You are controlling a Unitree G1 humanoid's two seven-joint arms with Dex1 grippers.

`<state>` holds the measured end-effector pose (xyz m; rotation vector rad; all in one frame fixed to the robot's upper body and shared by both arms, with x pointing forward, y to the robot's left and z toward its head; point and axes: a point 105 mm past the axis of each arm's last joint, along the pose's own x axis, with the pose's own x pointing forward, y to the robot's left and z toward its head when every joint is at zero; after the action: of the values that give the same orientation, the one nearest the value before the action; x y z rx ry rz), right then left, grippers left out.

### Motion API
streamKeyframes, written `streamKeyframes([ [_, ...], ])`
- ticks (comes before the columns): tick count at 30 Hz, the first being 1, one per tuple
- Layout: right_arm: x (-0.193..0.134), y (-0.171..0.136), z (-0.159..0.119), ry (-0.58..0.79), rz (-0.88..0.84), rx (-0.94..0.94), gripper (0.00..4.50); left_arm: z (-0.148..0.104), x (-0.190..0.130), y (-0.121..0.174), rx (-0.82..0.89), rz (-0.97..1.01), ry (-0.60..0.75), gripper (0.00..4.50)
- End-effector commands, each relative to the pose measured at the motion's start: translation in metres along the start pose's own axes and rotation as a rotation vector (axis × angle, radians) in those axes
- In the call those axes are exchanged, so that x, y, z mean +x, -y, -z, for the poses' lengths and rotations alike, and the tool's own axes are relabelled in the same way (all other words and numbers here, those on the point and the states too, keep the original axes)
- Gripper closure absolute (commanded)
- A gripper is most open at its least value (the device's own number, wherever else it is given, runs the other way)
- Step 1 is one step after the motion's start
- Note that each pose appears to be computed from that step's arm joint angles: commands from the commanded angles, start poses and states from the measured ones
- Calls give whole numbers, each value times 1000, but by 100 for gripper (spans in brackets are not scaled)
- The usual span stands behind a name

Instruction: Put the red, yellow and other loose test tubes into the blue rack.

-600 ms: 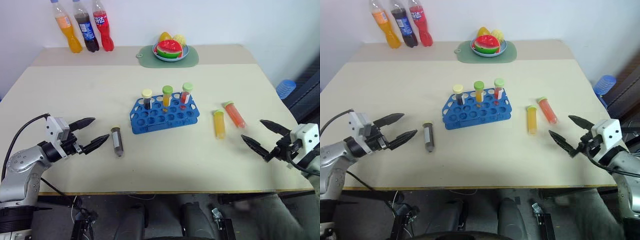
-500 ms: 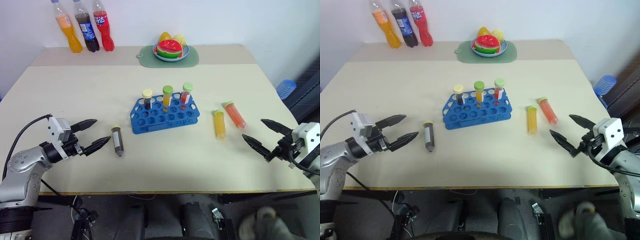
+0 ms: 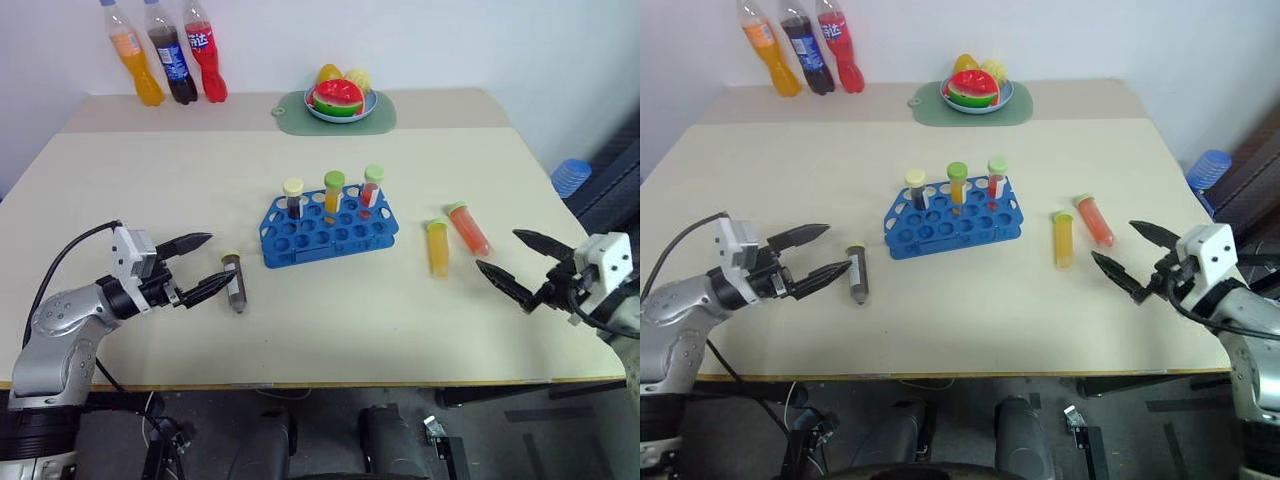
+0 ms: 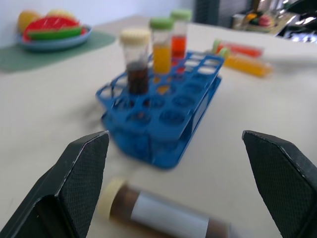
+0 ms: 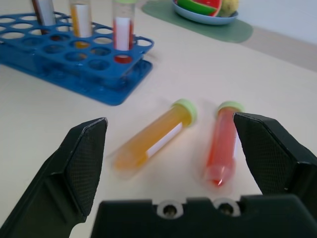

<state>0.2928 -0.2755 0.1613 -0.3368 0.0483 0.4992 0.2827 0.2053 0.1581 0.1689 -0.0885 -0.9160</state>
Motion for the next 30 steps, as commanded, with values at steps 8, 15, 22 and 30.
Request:
streamKeyframes([
  [8, 51, 45, -14, -413, 25, 92, 0, -16, 32, 31, 46, 186, 40, 5],
  [15, 86, 60, -16, -540, -19, 146, 0, -18, 38, 44, 66, 222, 40, 5],
  [22, 104, 62, -2, -658, -24, 212, 0, -19, 31, 54, 52, 189, 43, 5],
  [30, 107, 61, 17, -760, -5, 114, 143, -19, 23, 63, 22, 154, 45, 0],
])
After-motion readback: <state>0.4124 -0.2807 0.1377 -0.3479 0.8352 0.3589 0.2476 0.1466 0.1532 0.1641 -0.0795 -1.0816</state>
